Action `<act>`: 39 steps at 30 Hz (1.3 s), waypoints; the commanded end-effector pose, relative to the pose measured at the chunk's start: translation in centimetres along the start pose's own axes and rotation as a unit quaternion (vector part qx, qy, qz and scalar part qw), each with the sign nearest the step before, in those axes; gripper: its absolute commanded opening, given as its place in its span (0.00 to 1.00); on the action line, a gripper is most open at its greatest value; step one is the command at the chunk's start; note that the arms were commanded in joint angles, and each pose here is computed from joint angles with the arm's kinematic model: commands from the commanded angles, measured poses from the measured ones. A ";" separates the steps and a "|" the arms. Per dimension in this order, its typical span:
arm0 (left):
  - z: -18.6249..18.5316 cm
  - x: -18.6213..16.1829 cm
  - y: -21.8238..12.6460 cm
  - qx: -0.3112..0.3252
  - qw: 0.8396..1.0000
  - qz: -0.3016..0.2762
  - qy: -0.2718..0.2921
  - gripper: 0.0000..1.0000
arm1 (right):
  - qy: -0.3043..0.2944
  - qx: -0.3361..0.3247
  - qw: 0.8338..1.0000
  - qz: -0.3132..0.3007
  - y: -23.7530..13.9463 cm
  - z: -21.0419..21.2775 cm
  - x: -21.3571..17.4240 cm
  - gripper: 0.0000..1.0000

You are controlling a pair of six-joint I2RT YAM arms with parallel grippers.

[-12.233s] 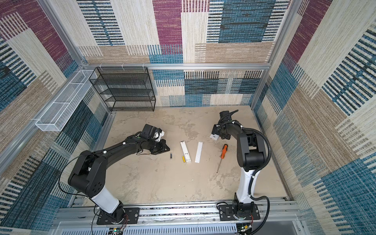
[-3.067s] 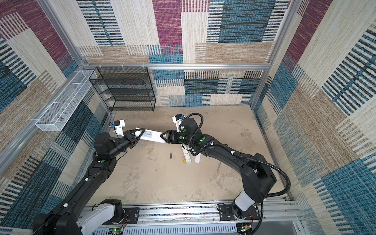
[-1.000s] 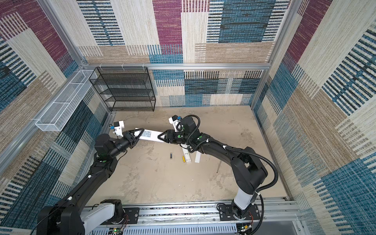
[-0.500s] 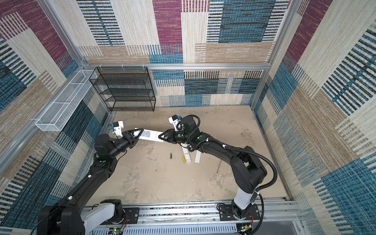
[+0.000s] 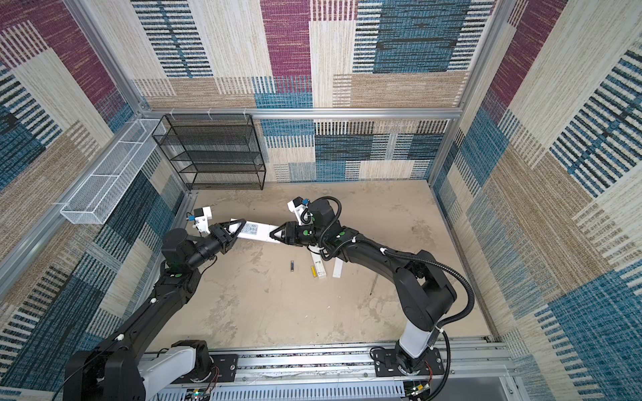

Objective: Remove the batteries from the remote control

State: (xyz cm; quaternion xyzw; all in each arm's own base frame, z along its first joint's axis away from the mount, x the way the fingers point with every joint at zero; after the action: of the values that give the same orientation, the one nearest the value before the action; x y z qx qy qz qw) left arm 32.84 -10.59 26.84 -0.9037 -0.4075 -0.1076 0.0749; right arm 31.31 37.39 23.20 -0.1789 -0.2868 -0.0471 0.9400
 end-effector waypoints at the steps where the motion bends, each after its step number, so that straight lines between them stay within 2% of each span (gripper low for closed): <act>1: -1.5 -0.2 -0.1 -0.033 0.999 0.009 0.005 0.00 | -0.009 -0.011 1.000 -0.001 0.0 -0.3 0.1 0.45; 6: -1.6 0.1 -0.2 -0.033 0.999 0.006 0.006 0.00 | -0.012 -0.018 1.000 0.003 0.0 -0.5 0.0 0.33; 9: -1.5 0.1 -0.2 -0.032 0.999 0.005 0.006 0.00 | -0.014 -0.027 1.000 0.004 -0.1 -0.8 -0.1 0.30; 23: -1.1 0.4 -0.1 -0.037 0.999 0.003 0.006 0.00 | -0.023 -0.035 0.999 0.000 -0.5 -0.8 0.6 0.27; 39: -0.7 0.4 0.0 -0.033 0.999 0.004 0.002 0.00 | -0.018 -0.009 1.000 -0.004 -0.6 0.1 1.0 0.16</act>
State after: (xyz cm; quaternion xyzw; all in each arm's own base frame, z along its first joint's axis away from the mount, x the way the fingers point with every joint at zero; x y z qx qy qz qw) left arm 33.58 -9.66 25.62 -0.8971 -0.4234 -0.0970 0.0812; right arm 31.88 36.75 23.44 -0.1972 -0.3028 -0.0469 0.9313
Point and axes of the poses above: each gripper's point midway between its finger pads, its own y axis out along the fingers, its own z axis along the line the jaws close on, x = y × z, the point moved 2 cm from there along -y, back along the fingers, and after that the axes turned 7 degrees about -y, right-handed, at the moved point
